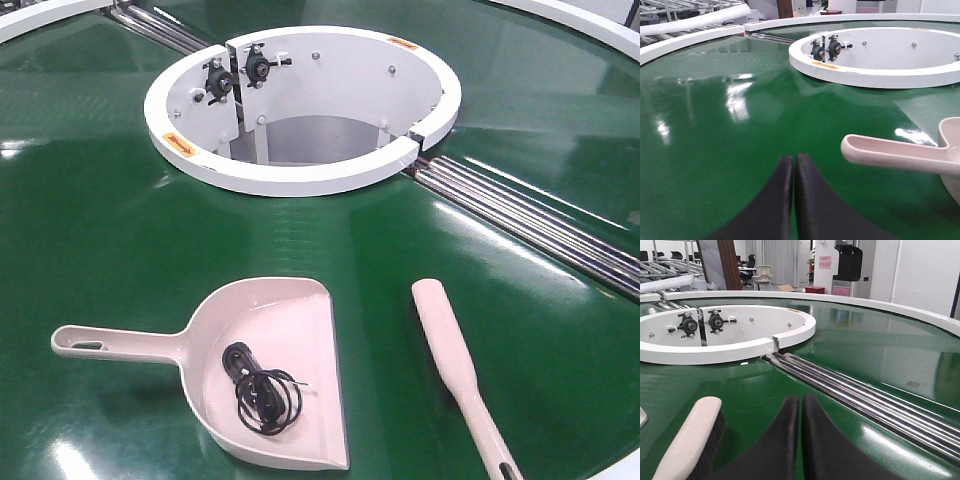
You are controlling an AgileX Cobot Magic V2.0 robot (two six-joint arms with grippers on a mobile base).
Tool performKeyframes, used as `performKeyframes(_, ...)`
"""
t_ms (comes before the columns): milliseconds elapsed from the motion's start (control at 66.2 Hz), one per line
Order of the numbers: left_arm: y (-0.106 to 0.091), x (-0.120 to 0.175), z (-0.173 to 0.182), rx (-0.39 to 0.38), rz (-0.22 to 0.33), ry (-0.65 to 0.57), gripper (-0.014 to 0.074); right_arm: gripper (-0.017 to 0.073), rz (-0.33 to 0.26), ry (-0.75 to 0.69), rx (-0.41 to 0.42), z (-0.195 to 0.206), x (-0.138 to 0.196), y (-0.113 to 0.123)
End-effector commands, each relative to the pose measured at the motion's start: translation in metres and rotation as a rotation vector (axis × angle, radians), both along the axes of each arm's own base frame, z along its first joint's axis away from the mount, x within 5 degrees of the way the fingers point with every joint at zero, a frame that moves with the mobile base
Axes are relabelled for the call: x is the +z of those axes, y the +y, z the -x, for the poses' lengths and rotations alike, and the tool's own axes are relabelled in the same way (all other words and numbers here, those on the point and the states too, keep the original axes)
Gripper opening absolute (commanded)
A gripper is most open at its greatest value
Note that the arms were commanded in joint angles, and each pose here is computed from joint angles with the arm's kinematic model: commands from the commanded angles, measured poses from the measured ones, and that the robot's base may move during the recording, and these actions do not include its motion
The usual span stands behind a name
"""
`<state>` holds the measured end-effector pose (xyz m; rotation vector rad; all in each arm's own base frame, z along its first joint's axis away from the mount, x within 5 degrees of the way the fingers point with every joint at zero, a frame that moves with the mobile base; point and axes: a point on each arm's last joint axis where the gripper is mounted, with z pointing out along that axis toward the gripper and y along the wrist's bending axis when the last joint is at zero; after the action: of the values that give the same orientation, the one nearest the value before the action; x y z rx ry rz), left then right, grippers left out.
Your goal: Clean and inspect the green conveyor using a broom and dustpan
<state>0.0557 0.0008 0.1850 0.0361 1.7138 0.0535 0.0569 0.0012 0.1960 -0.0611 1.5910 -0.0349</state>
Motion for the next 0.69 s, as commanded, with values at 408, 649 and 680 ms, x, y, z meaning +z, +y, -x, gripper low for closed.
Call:
performKeyframes(408,0.0001,-0.0004,-0.0005,0.004,0.017,-0.065,-0.0024,-0.0006,0.007,-0.076,-0.008,0.0004,0.0035,-0.0006)
performKeyframes(649,0.0001,-0.0004,-0.0005,0.004,0.017,-0.065,-0.0023,-0.0006,0.007,-0.076,-0.008,0.0004,0.0035,-0.0006)
performKeyframes(680,0.0001,-0.0004,-0.0005,0.004,0.017,-0.065,-0.0023,-0.0006,0.007,-0.076,-0.008,0.0004,0.0035,-0.0006)
